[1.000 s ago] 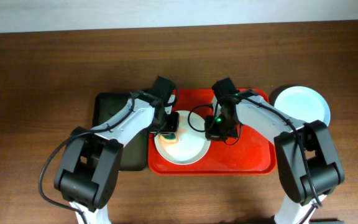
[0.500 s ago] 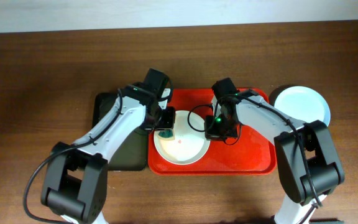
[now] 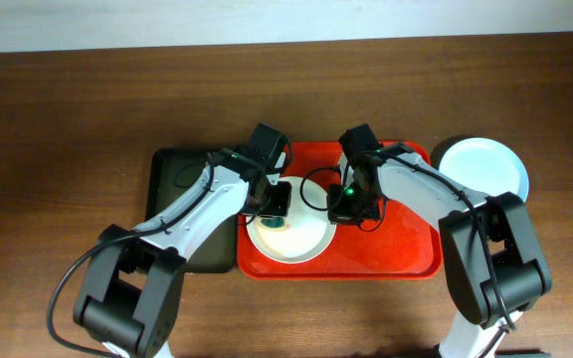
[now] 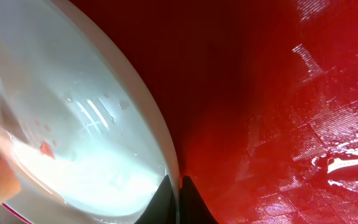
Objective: Clean dirty plates on tray and stack at the side
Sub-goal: 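Scrub the white plate with the sponge in the left gripper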
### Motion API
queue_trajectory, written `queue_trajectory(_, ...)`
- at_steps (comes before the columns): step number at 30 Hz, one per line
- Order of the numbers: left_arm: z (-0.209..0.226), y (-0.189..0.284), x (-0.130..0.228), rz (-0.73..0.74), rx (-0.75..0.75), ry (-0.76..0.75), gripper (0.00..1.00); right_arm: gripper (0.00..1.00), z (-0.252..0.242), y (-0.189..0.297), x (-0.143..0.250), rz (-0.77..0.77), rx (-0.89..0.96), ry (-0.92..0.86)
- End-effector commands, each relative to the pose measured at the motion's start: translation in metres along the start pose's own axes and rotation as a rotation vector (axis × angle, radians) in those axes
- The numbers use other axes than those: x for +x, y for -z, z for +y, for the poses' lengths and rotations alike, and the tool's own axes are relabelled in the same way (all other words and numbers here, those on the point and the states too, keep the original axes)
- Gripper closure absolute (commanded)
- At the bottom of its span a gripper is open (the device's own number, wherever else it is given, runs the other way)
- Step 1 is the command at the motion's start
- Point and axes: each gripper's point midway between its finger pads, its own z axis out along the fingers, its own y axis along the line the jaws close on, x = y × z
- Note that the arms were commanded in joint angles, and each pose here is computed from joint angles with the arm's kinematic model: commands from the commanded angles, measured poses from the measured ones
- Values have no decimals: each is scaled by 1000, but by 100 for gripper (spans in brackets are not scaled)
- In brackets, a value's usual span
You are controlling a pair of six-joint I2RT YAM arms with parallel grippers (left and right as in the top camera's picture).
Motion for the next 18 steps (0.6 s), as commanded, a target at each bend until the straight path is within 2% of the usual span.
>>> queue_trajectory(1,8,-21,10,58,-27,26,100,96,5,1,2,0,-14,17)
queue_trajectory(8,14,-52,27,152,-39,48,100,96,5,1,1,0,-14,17)
queue_trajectory(12,-27,-47,33,216,213,5,100,96,5,1,1,-1,-15,17)
queue_trajectory(13,-38,-37,27,208,279,-23,100,96,6,1,1,-3,-16,18)
queue_trajectory(15,-40,-10,9,157,282,-39,100,96,6,1,1,-3,-16,18)
queue_trajectory(18,-23,34,-21,-6,171,-54,100,96,6,1,1,-3,-16,18)
